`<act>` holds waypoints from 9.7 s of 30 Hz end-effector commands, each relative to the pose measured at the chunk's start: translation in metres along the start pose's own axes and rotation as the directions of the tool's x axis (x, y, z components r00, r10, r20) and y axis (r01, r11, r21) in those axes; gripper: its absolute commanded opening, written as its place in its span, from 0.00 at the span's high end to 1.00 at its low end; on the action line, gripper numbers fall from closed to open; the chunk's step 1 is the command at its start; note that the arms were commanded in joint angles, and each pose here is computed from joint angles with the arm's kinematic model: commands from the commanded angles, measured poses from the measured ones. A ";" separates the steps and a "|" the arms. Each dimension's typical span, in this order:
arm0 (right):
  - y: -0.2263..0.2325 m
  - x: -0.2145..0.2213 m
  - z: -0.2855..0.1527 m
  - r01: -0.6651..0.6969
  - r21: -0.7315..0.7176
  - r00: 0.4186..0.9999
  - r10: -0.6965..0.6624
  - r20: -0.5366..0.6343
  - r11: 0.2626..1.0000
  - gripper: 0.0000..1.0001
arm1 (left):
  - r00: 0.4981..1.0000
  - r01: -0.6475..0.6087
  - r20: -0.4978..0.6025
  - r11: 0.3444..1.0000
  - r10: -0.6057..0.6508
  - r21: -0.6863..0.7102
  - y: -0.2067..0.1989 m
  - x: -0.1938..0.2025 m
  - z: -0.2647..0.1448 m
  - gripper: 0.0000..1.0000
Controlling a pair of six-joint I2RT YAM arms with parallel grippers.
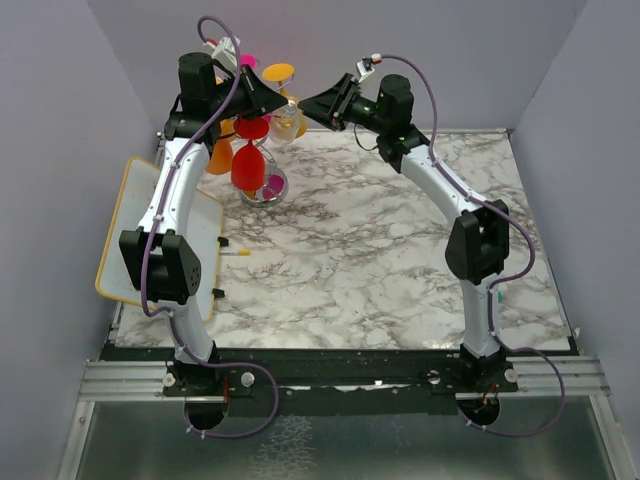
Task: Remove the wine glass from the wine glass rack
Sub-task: Pick up the wine glass from the wine rack.
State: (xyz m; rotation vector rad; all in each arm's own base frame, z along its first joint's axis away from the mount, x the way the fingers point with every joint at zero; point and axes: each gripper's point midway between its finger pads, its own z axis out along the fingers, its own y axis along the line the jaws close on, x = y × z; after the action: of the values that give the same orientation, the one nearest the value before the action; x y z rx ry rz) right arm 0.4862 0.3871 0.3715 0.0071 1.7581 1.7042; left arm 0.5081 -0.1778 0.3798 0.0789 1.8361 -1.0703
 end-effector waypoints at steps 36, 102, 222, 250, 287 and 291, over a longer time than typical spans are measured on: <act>0.012 -0.001 0.010 -0.042 -0.001 0.999 0.042 -0.013 0.999 0.99 | 0.981 -0.001 -0.188 0.983 0.036 0.184 -0.004 0.023 -0.008 0.70; 0.017 0.013 -0.007 0.007 0.009 0.999 -0.007 -0.054 1.000 0.50 | 0.978 0.187 -0.112 0.975 -0.175 0.116 0.001 0.000 -0.024 1.00; 0.100 -0.016 -0.059 -0.102 -0.019 0.991 0.103 0.085 0.995 1.00 | 0.995 -0.098 -0.021 0.985 0.102 0.143 -0.032 -0.012 -0.055 0.42; 0.107 -0.005 -0.099 -0.114 0.017 0.978 0.109 0.175 0.993 0.99 | 0.995 -0.095 0.009 0.960 0.096 0.262 -0.064 -0.023 -0.064 0.42; 0.058 0.021 -0.057 -0.155 0.009 0.984 0.155 -0.084 0.988 1.00 | 0.995 -0.085 -0.023 0.965 0.093 0.246 -0.053 -0.003 -0.043 0.42; 0.055 0.013 -0.053 -0.164 0.017 0.985 0.165 -0.055 0.986 1.00 | 0.995 -0.088 -0.024 0.967 0.096 0.241 -0.054 -0.003 -0.045 0.42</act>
State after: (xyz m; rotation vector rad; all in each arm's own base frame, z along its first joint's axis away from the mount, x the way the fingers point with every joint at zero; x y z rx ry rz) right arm 0.4262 0.3561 0.3767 0.1875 1.9533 1.8068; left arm 0.4547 -0.1791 0.4190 0.3115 1.7231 -1.2553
